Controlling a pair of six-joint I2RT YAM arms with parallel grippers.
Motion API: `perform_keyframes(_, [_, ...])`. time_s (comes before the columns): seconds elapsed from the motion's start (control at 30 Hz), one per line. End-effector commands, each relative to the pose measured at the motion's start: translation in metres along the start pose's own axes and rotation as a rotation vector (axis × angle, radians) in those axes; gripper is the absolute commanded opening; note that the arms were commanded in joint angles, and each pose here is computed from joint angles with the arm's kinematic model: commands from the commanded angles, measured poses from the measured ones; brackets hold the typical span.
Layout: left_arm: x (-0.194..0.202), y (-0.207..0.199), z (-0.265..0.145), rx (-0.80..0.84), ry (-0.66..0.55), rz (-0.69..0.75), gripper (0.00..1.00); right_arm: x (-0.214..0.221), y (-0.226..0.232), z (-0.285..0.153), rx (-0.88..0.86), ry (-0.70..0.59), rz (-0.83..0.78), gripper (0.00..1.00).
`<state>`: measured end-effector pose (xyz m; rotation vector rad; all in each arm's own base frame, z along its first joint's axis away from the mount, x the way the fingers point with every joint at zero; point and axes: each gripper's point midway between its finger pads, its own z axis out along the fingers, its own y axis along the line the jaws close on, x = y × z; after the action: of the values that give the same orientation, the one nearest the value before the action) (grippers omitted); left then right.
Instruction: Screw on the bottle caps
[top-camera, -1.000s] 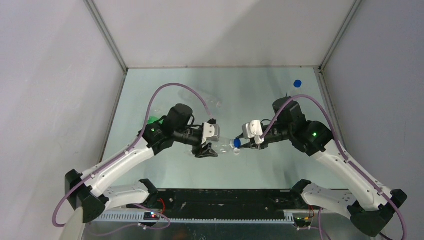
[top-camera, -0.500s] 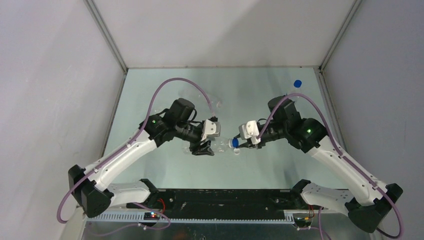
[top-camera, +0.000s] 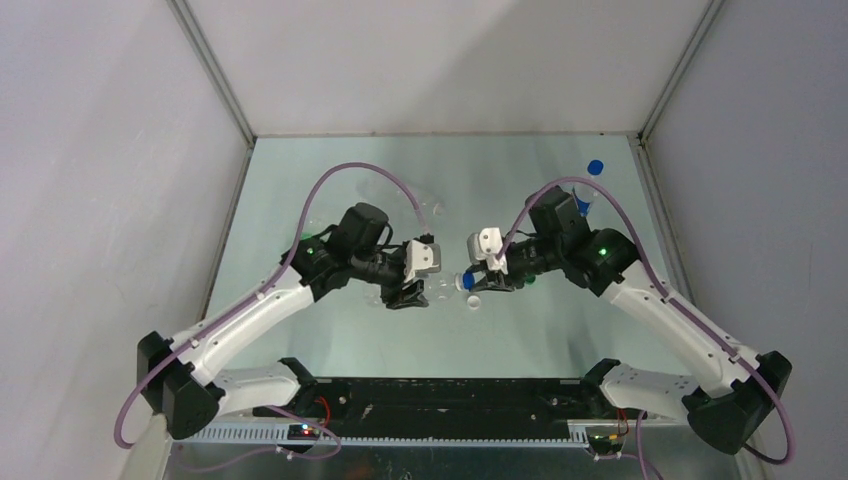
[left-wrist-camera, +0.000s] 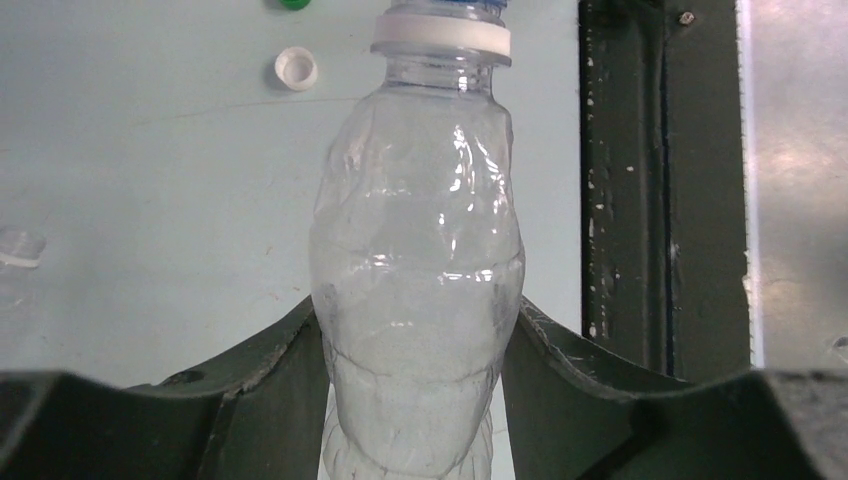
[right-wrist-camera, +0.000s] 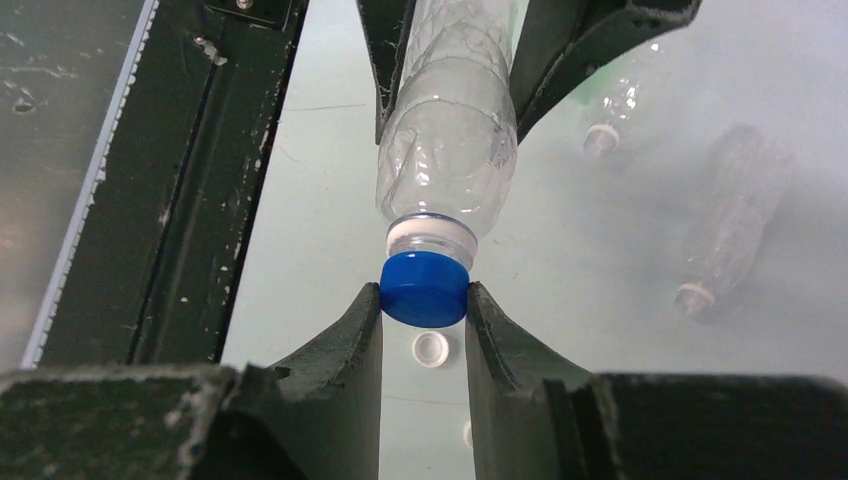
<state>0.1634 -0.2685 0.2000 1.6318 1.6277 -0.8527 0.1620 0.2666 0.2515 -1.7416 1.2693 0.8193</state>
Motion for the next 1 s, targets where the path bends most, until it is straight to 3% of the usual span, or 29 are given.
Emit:
perform_keyframes(0.0, [-0.068, 0.023, -0.013, -0.144, -0.235, 0.179, 0.34, -0.002, -0.001, 0.01, -0.019, -0.017, 0.137, 0.0])
perform_keyframes(0.33, [-0.082, 0.04, -0.011, -0.346, -0.284, 0.311, 0.35, -0.018, -0.012, 0.01, -0.018, -0.117, 0.453, 0.0])
perform_keyframes(0.53, [-0.09, 0.054, -0.009, -0.482, -0.313, 0.358, 0.35, -0.022, -0.026, 0.006, -0.01, -0.169, 0.739, 0.0])
perform_keyframes(0.97, [-0.102, 0.088, -0.01, -0.844, -0.349, 0.372, 0.34, 0.007, -0.067, 0.007, 0.276, -0.147, 1.445, 0.0])
